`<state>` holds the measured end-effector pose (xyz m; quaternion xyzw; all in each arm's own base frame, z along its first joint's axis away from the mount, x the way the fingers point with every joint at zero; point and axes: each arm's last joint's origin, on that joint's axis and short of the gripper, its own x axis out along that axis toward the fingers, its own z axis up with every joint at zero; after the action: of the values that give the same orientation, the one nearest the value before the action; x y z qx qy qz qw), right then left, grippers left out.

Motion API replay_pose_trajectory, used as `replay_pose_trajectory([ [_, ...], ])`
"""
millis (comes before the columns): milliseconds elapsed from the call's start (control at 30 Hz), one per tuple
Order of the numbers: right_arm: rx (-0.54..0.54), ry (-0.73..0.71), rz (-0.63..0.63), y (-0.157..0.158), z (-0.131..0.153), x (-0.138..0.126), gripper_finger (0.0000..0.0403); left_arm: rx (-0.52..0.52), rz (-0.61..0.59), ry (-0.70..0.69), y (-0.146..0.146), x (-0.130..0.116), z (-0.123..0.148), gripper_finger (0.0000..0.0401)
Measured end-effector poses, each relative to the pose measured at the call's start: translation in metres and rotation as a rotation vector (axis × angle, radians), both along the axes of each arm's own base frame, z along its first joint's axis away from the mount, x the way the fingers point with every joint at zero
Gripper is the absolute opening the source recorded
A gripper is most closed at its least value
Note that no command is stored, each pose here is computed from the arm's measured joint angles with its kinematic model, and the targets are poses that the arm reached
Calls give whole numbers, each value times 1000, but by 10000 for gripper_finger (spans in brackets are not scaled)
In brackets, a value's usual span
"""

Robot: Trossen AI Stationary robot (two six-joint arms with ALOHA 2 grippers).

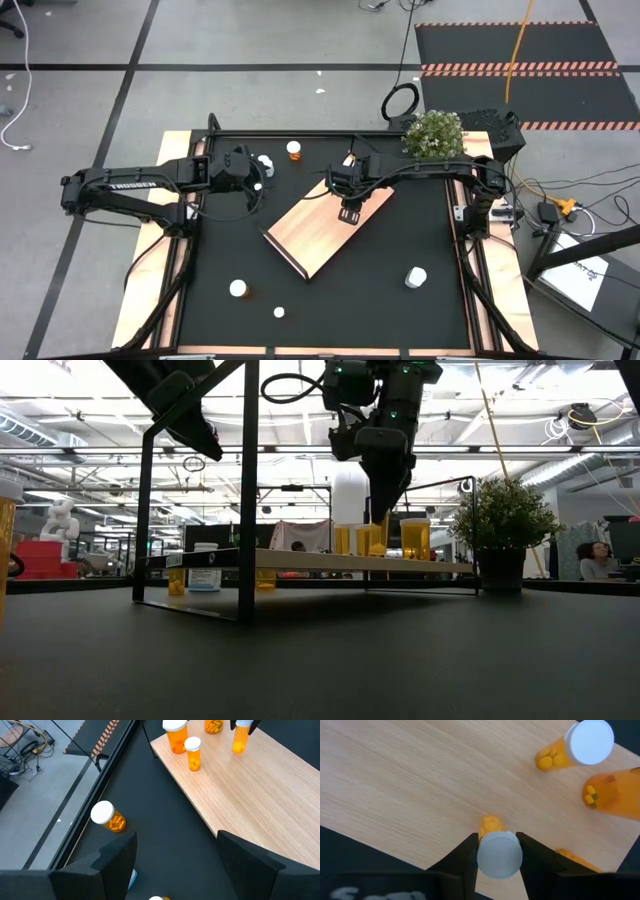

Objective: Pick and place medicine bottles onto shelf by color
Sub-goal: Align the small orange pill bottle with the other small pill bottle on the shelf, then put the white pill bottle on the shelf

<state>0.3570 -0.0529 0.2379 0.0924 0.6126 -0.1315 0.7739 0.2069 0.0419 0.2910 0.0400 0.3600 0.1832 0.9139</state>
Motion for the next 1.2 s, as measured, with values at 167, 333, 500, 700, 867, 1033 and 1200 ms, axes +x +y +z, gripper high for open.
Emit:
replay_pose_trajectory([
  [167, 0, 0, 4, 0, 0, 0, 114, 0, 0, 0, 0, 0, 0, 273],
  [333, 1, 0, 7, 0, 0, 0, 114, 0, 0, 0, 0, 0, 0, 273],
  [500, 1, 0, 2, 0, 0, 0, 132, 0, 0, 0, 0, 0, 0, 273],
  [700, -22, 3, -4, -1, 0, 0, 181, 0, 0, 0, 0, 0, 0, 273],
  [867, -22, 2, -4, -1, 0, 0, 203, 0, 0, 0, 0, 0, 0, 273],
  [1033, -26, -31, -6, 0, 8, -2, 213, 1, 0, 0, 0, 0, 0, 273],
  [1200, -30, -102, -31, 1, 28, -10, 217, 1, -1, 1, 0, 0, 0, 273],
])
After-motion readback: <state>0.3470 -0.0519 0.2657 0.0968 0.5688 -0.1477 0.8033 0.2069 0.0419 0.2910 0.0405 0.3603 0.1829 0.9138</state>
